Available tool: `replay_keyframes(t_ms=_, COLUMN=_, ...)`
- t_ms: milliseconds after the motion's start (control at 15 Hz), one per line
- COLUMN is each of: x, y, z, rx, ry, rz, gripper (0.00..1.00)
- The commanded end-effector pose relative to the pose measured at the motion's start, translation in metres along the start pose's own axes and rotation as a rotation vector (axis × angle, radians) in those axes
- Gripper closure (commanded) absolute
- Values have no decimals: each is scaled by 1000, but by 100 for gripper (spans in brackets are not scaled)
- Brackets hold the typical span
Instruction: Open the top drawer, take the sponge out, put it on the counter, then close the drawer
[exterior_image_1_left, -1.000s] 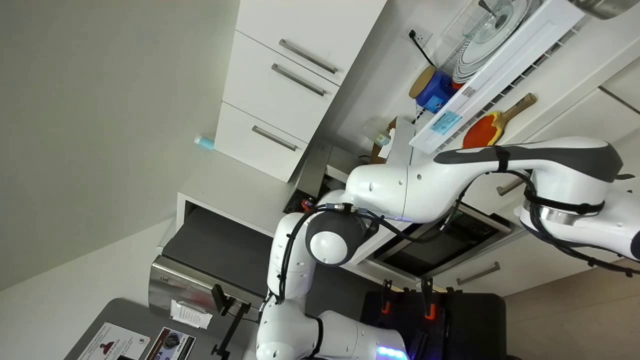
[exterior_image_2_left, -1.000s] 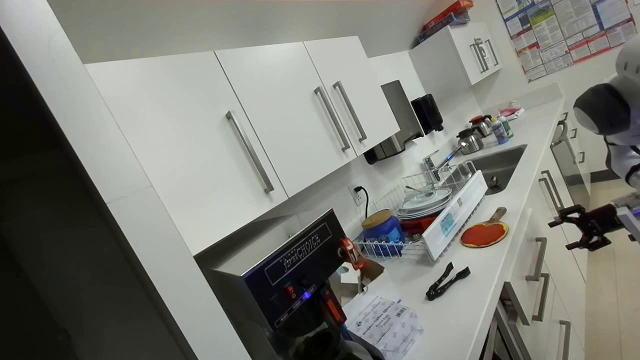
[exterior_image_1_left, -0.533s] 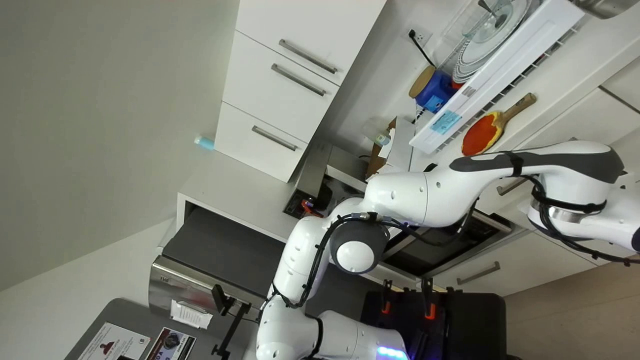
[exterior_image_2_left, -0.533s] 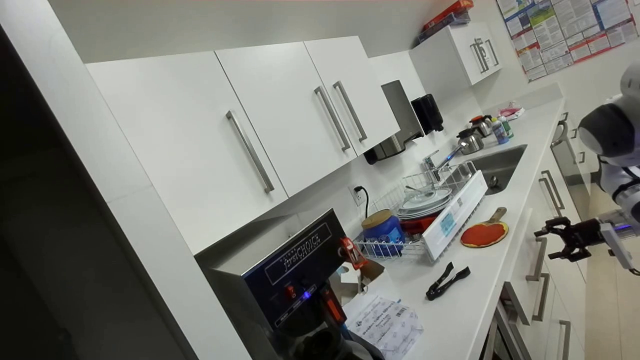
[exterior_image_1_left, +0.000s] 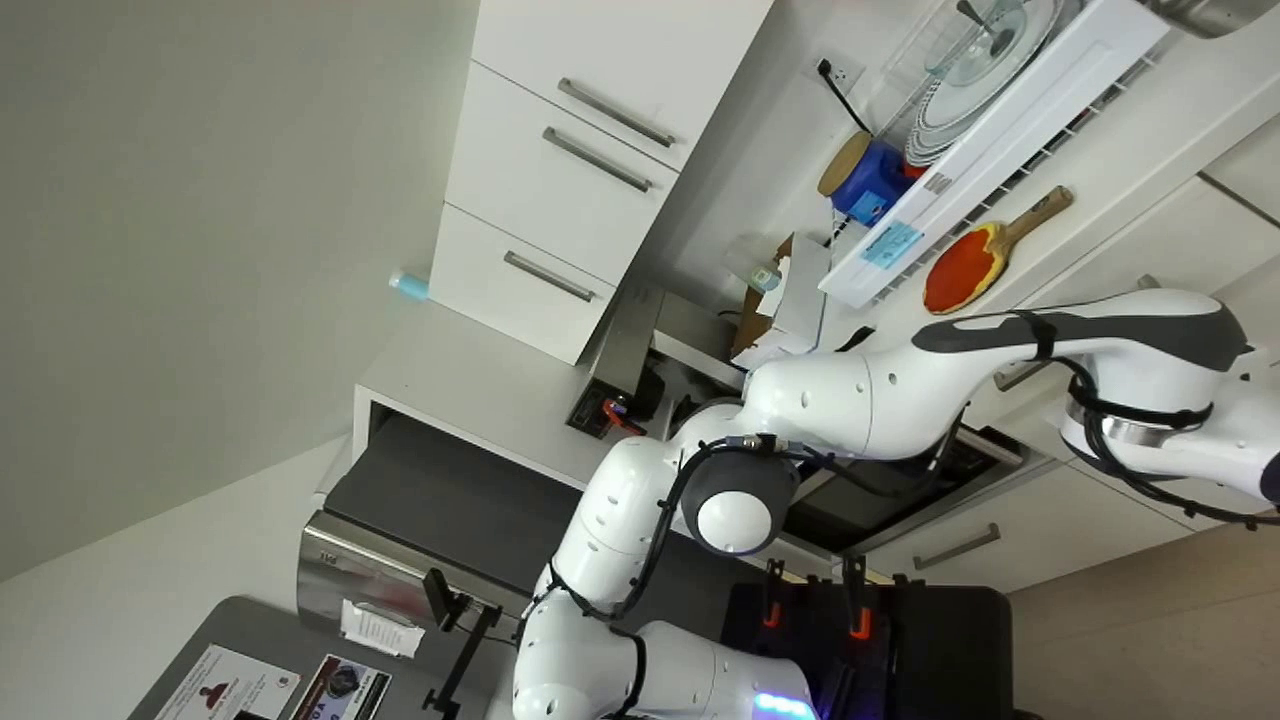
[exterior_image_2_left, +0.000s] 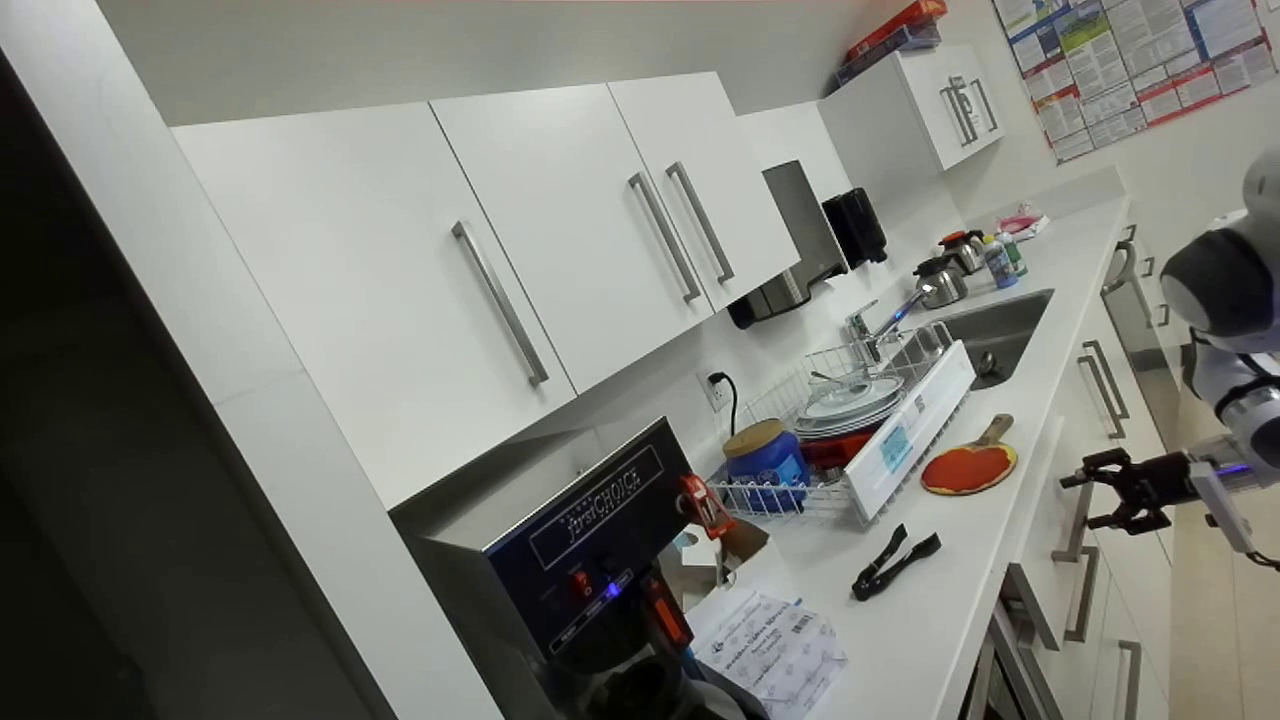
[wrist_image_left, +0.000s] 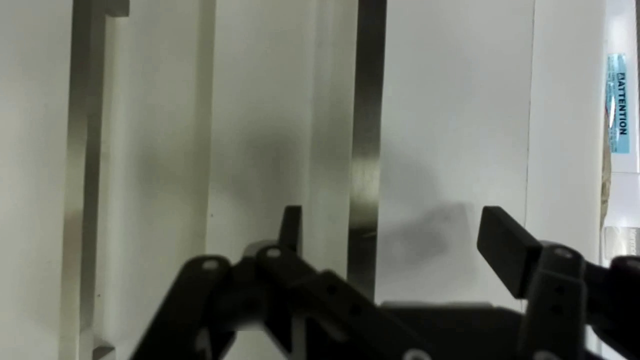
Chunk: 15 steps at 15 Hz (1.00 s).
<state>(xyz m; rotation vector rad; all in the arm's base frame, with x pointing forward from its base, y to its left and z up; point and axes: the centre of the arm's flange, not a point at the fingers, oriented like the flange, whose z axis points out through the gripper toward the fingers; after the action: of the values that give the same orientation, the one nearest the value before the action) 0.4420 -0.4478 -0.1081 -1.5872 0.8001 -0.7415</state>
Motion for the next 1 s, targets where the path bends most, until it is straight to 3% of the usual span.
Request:
replay_keyframes(t_ms=0, x=15, y=8, z=15, rx=5, ry=23, rz=9, gripper=42)
replay_keyframes(t_ms=533, x=14, y=13, z=16, rx=-25, ry=45, rz=19, gripper=99)
replay_keyframes(t_ms=933, x=8, y=23, z=-30, rx=-6, ry=90, rz=43, gripper=96)
